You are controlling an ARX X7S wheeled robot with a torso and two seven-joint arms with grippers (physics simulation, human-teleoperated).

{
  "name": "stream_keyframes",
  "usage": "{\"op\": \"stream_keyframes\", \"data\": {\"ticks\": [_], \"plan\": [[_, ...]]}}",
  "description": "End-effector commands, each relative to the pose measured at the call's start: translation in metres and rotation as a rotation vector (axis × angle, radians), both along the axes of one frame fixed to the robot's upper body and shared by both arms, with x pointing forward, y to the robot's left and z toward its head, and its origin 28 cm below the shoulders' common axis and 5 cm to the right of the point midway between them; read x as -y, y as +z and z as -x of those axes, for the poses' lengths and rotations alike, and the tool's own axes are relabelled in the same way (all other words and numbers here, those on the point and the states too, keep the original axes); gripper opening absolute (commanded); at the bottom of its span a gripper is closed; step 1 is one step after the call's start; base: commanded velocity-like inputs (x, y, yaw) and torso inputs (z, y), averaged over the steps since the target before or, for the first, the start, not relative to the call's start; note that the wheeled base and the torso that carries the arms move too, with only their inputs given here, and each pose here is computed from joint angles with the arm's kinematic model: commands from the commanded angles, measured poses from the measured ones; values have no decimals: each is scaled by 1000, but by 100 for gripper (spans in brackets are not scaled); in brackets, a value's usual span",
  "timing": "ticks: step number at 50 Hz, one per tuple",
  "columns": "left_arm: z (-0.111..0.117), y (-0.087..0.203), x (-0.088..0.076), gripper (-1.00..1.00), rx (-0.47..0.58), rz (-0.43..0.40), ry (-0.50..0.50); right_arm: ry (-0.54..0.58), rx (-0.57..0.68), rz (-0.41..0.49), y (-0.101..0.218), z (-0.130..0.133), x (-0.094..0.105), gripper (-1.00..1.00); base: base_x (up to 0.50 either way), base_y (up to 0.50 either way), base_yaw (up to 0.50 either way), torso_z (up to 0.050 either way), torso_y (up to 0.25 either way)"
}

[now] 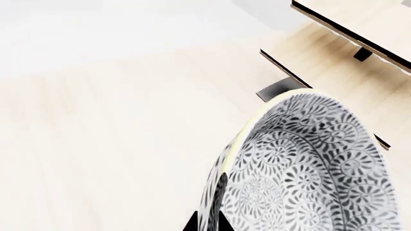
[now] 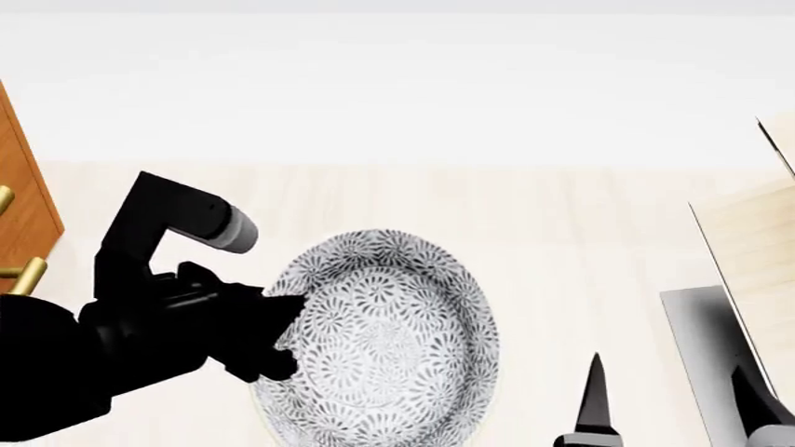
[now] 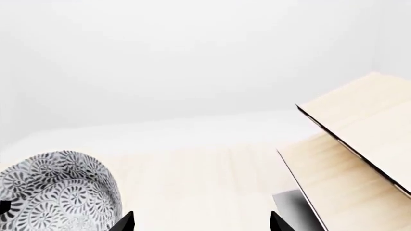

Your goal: Close the top drawer of the cabinet and put the bowl on top of it.

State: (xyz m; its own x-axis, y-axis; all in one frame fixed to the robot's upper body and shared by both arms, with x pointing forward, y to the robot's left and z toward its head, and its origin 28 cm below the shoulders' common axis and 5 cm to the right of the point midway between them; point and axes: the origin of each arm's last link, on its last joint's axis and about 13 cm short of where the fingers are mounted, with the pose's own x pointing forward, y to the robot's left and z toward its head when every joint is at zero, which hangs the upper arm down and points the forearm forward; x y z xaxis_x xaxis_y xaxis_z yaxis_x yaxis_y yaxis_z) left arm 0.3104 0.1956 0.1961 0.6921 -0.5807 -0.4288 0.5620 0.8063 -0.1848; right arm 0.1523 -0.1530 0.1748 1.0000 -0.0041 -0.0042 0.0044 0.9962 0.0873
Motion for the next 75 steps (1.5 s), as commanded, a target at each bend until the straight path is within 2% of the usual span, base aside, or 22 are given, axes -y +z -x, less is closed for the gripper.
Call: {"op": "stream_keyframes", "data": {"ticks": [1, 35, 44, 57, 75], "plan": [[0, 20, -6, -100, 45, 42, 23, 8, 9, 5, 5, -1, -1, 100, 0, 0, 0, 0, 0], [3, 57, -25, -100, 140, 125, 103, 11, 7, -1, 1, 0, 0, 100, 0, 0, 0, 0, 1], [5, 66, -35, -100, 176, 128, 132, 12, 6, 1, -1, 0, 0, 100, 0, 0, 0, 0, 0], [14, 74, -40, -100, 197, 135, 149, 11, 8, 0, 0, 3, -1, 100, 0, 0, 0, 0, 0], [16, 92, -50, -100, 235, 160, 182, 12, 11, 0, 3, 2, 0, 100, 0, 0, 0, 0, 1]]}}
